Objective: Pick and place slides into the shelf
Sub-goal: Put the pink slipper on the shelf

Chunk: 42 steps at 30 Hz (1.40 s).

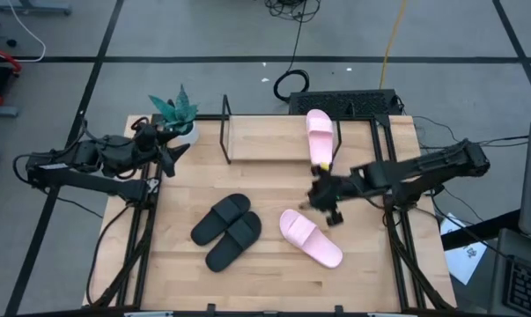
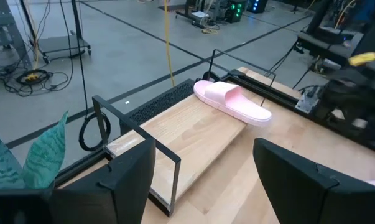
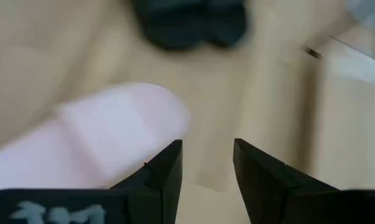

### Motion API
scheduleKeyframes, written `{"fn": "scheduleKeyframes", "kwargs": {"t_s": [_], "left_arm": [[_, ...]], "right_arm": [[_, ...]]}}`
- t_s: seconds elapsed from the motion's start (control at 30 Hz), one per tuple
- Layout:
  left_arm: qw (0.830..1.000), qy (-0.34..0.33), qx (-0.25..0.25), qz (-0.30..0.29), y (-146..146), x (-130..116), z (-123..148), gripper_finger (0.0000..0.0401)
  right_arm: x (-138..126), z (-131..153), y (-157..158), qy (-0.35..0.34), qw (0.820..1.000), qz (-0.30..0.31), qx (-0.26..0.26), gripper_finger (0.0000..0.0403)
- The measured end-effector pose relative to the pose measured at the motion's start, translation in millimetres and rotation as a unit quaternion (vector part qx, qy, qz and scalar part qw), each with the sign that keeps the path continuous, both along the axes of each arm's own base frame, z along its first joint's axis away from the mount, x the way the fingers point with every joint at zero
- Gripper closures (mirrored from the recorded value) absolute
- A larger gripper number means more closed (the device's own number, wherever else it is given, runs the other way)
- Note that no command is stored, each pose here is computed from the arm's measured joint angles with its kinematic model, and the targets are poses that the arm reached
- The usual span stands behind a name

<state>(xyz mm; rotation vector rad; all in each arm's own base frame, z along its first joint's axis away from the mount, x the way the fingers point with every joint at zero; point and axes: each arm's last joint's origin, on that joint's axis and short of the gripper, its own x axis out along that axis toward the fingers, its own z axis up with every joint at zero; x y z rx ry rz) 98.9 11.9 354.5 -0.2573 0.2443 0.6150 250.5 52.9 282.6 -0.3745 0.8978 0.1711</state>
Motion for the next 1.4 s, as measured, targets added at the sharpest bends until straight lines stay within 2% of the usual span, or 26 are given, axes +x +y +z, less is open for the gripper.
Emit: {"fn": "scheduleKeyframes", "kwargs": {"t_s": [0.13,0.33,0.57,0.73,1.03,1.27,1.4], "left_arm": [[1.000,0.017,0.010,-0.002,0,6,-2,0.0128],[1.000,0.028,0.010,-0.005,-1,11,-4,0.0128],[1.000,0.029,0.010,-0.006,-1,11,-4,0.0128],[1.000,0.028,0.010,-0.006,-1,11,-4,0.0128],[1.000,0.028,0.009,-0.007,-1,11,-4,0.0128],[1.000,0.028,0.009,-0.007,-1,11,-4,0.0128],[0.999,0.031,0.012,-0.012,-1,11,-4,0.0128]], "right_arm": [[-2,-9,29,0.022,0.998,0.051,0.011,0.0271],[6,-38,59,0.082,0.994,0.072,0.004,0.0271],[10,-71,78,0.147,0.985,0.087,-0.021,0.0271],[14,-80,80,0.145,0.985,0.069,-0.068,0.0271],[23,-100,83,0.160,0.981,0.062,-0.088,0.0271],[33,-111,80,0.124,0.977,0.025,-0.172,0.0272],[38,-116,75,0.116,0.972,-0.005,-0.204,0.0296]]}}
